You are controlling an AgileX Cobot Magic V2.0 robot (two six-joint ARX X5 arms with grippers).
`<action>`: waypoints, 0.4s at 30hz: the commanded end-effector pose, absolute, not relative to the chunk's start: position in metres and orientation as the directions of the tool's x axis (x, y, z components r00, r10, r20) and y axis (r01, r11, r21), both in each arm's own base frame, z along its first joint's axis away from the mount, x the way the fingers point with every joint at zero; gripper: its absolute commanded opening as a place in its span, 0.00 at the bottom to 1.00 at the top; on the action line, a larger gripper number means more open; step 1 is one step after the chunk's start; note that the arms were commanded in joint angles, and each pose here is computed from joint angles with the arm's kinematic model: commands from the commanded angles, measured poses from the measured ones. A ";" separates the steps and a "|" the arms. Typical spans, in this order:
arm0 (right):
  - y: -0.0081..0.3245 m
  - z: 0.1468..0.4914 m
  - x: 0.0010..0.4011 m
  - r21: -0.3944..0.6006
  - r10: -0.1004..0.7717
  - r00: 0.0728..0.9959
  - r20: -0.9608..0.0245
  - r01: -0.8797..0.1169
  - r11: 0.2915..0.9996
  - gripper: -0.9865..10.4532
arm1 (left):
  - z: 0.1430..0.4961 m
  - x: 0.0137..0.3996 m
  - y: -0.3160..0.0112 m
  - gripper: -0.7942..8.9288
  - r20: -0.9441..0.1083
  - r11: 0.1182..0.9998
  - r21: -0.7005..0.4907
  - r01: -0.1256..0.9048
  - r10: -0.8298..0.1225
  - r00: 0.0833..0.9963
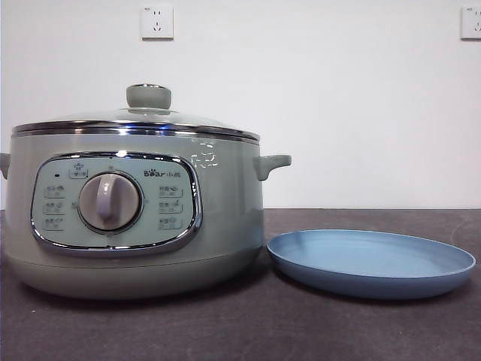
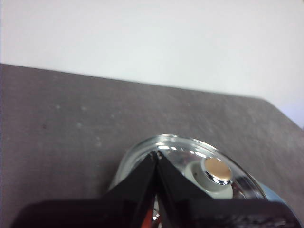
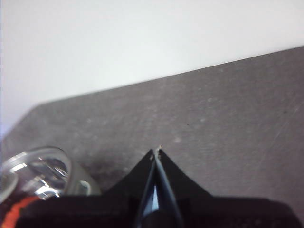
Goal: Take the pumpkin out from the steamer,put the pumpkin in the blue plate,close the lid
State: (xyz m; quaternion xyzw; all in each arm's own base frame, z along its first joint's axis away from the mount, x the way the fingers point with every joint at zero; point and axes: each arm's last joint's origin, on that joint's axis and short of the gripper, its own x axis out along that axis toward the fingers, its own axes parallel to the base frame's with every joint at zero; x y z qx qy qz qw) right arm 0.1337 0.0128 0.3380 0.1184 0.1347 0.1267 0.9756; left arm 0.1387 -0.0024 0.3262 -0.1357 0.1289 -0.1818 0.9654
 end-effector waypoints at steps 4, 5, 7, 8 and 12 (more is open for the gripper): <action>0.018 0.375 0.155 0.139 0.414 0.852 -0.320 -0.390 0.910 0.13 | 0.339 0.157 -0.004 0.12 -0.270 0.857 -0.300 0.419 -0.497 0.824; 0.018 0.378 0.158 0.144 0.434 0.839 -0.329 -0.409 0.901 0.17 | 0.340 0.159 -0.005 0.19 -0.278 0.848 -0.311 0.429 -0.512 0.812; 0.019 0.383 0.165 0.156 0.445 0.826 -0.346 -0.416 0.896 0.31 | 0.344 0.164 -0.006 0.47 -0.296 0.842 -0.325 0.430 -0.522 0.800; 0.019 0.384 0.168 0.159 0.444 0.824 -0.353 -0.415 0.896 0.38 | 0.345 0.165 -0.007 0.58 -0.302 0.839 -0.329 0.434 -0.529 0.793; 0.021 0.381 0.176 0.171 0.450 0.810 -0.377 -0.416 0.893 0.58 | 0.351 0.171 -0.015 0.64 -0.311 0.818 -0.335 0.468 -0.565 0.764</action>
